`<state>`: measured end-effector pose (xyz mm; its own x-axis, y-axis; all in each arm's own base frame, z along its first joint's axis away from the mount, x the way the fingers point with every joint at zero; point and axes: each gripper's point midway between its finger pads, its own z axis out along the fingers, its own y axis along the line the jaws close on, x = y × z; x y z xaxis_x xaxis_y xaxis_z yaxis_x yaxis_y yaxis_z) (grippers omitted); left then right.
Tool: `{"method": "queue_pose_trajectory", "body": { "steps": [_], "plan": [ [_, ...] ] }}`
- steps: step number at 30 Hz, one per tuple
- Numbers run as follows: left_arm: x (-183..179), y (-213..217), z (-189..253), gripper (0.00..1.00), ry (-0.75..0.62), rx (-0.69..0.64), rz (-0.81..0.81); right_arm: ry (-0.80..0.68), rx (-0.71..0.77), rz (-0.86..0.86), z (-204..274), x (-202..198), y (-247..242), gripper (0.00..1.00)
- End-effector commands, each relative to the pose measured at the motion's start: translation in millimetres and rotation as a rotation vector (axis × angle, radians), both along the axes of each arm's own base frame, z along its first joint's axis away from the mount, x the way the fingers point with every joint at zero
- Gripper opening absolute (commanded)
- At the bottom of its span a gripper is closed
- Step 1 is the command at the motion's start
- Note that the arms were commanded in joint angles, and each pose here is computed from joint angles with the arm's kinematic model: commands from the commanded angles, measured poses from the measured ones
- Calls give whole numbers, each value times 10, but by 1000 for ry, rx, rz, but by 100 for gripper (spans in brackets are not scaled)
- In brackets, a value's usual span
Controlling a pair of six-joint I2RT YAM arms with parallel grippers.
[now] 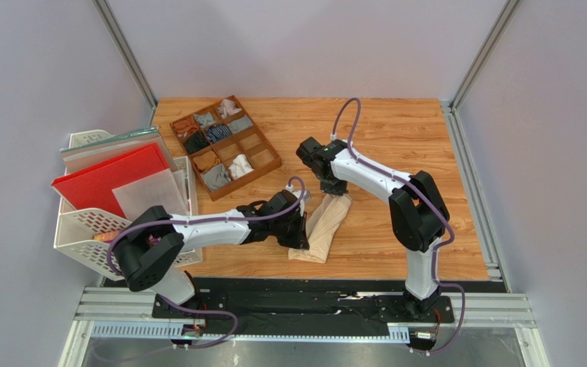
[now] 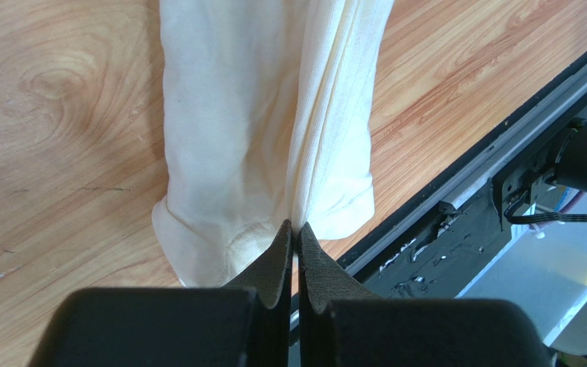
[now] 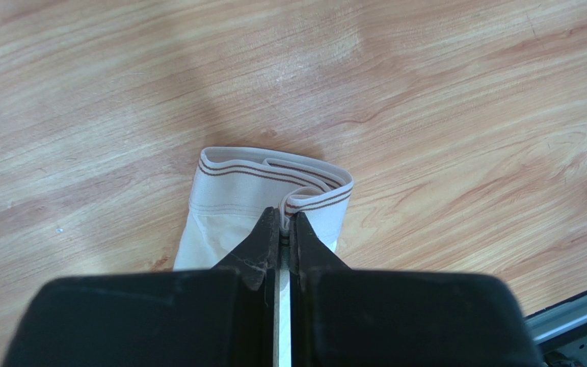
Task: Roll the underwear
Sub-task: Fold the underwear at the center of the board, then adjust the underwear at the center of the board.
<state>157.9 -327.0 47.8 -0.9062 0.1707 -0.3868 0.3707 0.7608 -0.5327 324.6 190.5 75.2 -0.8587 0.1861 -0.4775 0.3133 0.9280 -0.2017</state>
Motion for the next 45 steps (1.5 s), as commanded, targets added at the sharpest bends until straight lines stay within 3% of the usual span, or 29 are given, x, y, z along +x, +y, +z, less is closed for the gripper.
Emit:
{"method": "queue_pose_trajectory", "body": {
  "steps": [1, 19, 21, 22, 25, 34, 35, 37, 39, 45],
  "plan": [
    [22, -22, 123, 0, -34, -7, -51, -71, -35, 2, 157, 193, -3, 0],
    [374, 169, -135, 0, -104, 77, -26, -14, 58, 105, -20, 478, 298, 0],
    [398, 182, -169, 0, -105, 80, -28, 11, 109, 155, -38, 481, 367, 10],
    [401, 179, -168, 0, -106, 77, -29, -19, 149, 183, 44, 528, 445, 28],
    [397, 167, -183, 0, -103, 57, -28, -71, 215, 257, 290, 547, 522, 53],
    [394, 110, -69, 0, -89, -7, -14, -139, 358, 227, 597, 177, 268, 59],
    [407, 113, -62, 0, -88, -9, -12, -104, 367, 218, 440, 34, 201, 59],
    [409, 120, -54, 0, -81, -10, -15, -170, 434, 224, 559, -18, 209, 75],
    [427, 144, -57, 0, -77, -9, -10, -167, 498, 216, 480, -145, 161, 78],
    [451, 179, -61, 0, -71, -13, -1, -170, 612, 184, 235, -100, 127, 76]
  ]
}}
